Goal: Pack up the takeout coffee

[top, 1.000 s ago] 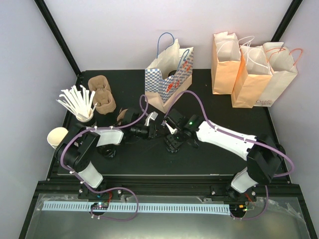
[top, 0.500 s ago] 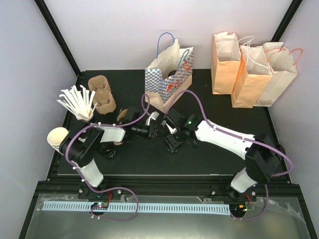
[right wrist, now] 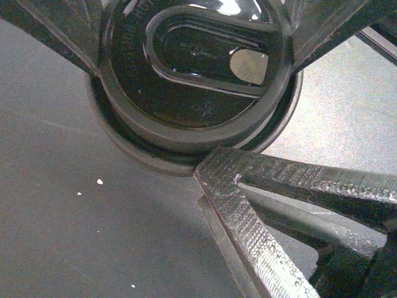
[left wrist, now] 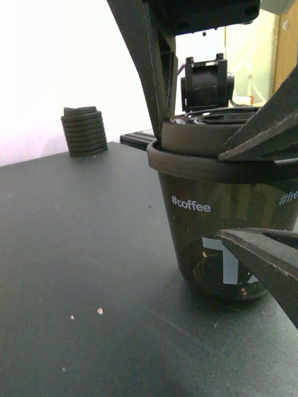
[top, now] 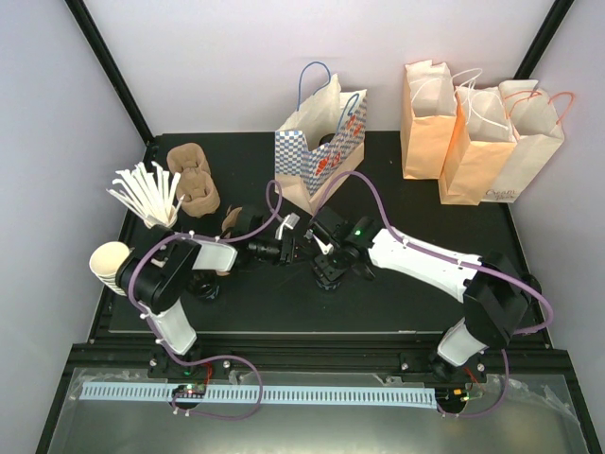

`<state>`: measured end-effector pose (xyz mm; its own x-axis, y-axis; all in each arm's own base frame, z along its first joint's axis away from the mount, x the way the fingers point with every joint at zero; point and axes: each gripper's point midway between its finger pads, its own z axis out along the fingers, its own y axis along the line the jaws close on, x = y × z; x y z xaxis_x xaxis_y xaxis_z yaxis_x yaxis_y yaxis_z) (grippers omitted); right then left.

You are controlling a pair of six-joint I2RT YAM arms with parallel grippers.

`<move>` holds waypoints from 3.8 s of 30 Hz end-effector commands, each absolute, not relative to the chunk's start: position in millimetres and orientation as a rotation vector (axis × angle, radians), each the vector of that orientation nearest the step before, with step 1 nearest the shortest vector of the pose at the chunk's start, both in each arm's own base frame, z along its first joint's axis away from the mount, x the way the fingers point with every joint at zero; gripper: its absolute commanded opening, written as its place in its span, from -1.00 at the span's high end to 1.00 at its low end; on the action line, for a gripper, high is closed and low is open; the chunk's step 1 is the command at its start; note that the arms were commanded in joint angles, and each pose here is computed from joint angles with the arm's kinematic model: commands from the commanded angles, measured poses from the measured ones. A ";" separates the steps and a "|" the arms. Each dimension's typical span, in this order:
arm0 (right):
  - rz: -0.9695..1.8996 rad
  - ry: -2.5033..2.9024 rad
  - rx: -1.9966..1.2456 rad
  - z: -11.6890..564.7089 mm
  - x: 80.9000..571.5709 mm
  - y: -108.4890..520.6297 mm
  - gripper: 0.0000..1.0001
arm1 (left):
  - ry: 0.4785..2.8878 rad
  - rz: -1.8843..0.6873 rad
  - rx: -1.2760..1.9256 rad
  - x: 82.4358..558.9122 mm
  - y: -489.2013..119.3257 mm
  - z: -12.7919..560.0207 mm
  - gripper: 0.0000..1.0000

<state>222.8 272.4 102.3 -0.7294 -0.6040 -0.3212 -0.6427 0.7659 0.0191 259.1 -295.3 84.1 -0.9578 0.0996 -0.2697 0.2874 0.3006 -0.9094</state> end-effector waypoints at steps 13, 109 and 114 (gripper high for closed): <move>0.051 2.796 -0.989 69.2 198.8 247.2 -0.26 | 2.451 -1.457 0.289 257.8 -276.8 109.0 -0.03; 0.222 2.179 -0.460 429.0 288.7 213.6 -0.10 | 2.141 -1.037 0.770 355.5 -288.5 350.0 0.97; 0.297 2.240 -0.523 402.9 260.8 207.6 -0.06 | 2.145 -1.160 0.741 333.6 -292.1 346.1 0.97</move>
<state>288.6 217.7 421.2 -0.5500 -0.2545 -0.7954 -0.4149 0.9099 -0.0042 351.7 -284.2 312.9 -0.7020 0.2590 -0.6634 0.6671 0.5652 -0.4853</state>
